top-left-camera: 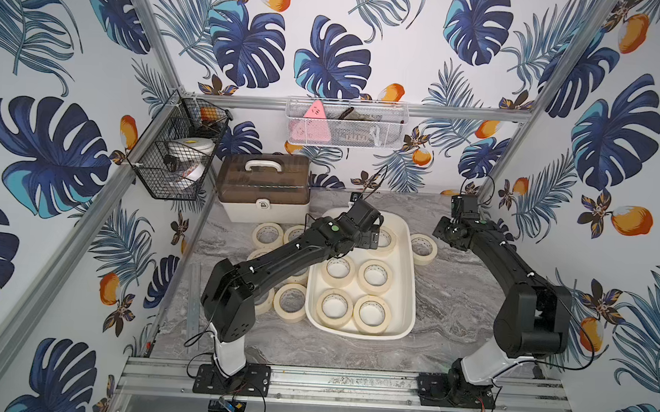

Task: Take out the art tape in the storage box
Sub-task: Pick up the art tape from the storage box.

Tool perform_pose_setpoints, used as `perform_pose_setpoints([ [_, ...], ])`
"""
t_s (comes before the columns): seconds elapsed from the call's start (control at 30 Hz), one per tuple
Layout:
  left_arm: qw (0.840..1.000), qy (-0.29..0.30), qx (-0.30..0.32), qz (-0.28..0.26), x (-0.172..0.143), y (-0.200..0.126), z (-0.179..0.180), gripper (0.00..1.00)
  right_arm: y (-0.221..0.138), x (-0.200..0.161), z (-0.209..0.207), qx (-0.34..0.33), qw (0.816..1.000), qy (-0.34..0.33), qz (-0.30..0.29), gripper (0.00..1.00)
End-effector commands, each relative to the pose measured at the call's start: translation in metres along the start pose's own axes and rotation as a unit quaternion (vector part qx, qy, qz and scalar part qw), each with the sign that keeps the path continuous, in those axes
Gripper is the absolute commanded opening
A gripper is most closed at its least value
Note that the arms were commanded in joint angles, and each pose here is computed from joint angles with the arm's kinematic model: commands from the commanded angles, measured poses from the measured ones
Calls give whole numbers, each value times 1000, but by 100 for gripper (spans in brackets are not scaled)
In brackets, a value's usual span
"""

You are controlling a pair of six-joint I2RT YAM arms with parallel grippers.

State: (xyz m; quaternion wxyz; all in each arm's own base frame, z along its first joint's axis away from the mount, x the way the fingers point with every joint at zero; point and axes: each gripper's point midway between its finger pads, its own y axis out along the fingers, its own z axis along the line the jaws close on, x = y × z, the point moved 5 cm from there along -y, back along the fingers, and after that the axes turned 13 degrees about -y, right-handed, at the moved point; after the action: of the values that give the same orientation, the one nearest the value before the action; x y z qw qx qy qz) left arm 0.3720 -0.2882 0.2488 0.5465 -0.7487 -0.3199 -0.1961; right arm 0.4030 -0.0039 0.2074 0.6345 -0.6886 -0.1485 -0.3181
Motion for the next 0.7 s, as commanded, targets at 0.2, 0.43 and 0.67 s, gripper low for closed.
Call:
perform_pose_setpoints([
  [0.2, 999, -45, -2, 7, 0, 62, -2, 97, -50, -8, 14, 105, 994, 12, -17, 57],
  [0.43, 998, -55, 12, 35, -15, 116, 1, 95, -69, -15, 16, 135, 991, 10, -19, 57],
  [0.67, 996, -62, 21, 54, -31, 160, 0, 92, -78, -18, 13, 134, 991, 2, -22, 57],
])
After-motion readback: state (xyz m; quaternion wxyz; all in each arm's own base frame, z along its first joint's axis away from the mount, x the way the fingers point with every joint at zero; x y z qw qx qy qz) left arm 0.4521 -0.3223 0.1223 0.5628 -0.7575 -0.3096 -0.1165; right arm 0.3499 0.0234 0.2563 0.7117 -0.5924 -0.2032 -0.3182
